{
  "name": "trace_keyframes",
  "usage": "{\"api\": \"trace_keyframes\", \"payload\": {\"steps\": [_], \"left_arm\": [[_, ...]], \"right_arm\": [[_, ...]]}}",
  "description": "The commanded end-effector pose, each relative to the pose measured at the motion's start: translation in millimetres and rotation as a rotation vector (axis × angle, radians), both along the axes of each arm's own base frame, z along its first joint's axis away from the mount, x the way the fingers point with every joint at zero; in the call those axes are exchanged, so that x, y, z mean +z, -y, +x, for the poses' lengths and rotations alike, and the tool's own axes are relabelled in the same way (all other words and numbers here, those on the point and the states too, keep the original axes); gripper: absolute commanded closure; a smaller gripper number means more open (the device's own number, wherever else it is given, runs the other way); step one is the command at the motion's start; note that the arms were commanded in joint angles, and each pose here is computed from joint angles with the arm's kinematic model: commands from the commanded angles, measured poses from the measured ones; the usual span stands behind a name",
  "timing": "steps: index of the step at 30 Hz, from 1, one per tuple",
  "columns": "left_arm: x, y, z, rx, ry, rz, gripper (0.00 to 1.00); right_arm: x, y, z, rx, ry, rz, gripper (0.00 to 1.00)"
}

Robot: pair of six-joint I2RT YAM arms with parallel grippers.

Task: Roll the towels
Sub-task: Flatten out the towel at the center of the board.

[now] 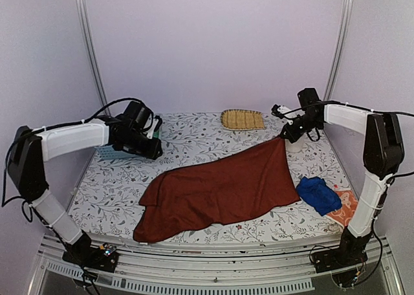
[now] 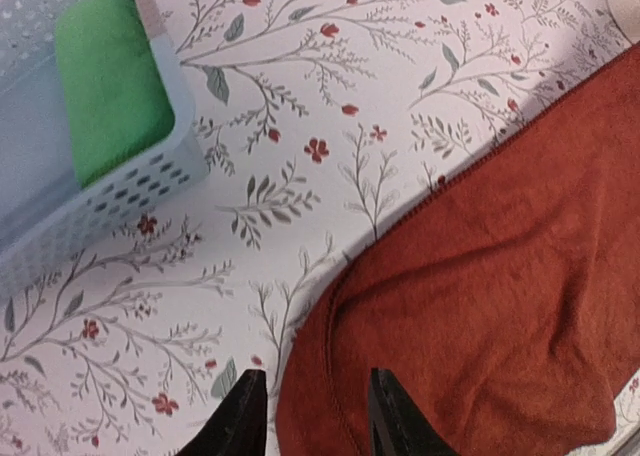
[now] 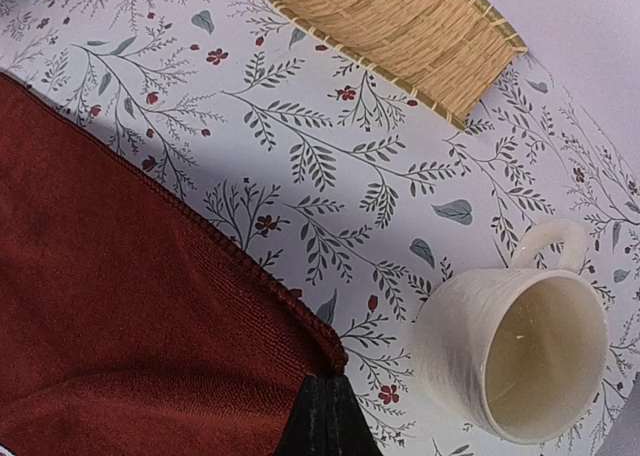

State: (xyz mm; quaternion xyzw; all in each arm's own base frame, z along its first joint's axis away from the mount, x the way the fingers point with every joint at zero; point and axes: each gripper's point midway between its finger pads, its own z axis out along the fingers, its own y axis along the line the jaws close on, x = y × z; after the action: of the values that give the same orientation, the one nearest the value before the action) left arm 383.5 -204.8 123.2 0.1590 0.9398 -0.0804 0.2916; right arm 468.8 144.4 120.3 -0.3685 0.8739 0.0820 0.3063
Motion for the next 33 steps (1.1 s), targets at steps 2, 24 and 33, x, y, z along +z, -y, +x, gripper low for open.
{"api": "trace_keyframes", "payload": {"steps": [2, 24, 33], "left_arm": [[-10, -3, -81, -0.011, -0.115, -0.068, 0.64], [-83, -5, -159, -0.167, -0.405, 0.49, 0.58], [-100, 4, -165, -0.253, -0.419, 0.56, 0.55]], "right_arm": [[37, 0, -11, -0.014, 0.077, 0.047, 0.98], [25, -1, -26, -0.002, 0.022, 0.064, 0.98], [24, -3, -27, -0.001, 0.015, 0.071, 0.98]]}}
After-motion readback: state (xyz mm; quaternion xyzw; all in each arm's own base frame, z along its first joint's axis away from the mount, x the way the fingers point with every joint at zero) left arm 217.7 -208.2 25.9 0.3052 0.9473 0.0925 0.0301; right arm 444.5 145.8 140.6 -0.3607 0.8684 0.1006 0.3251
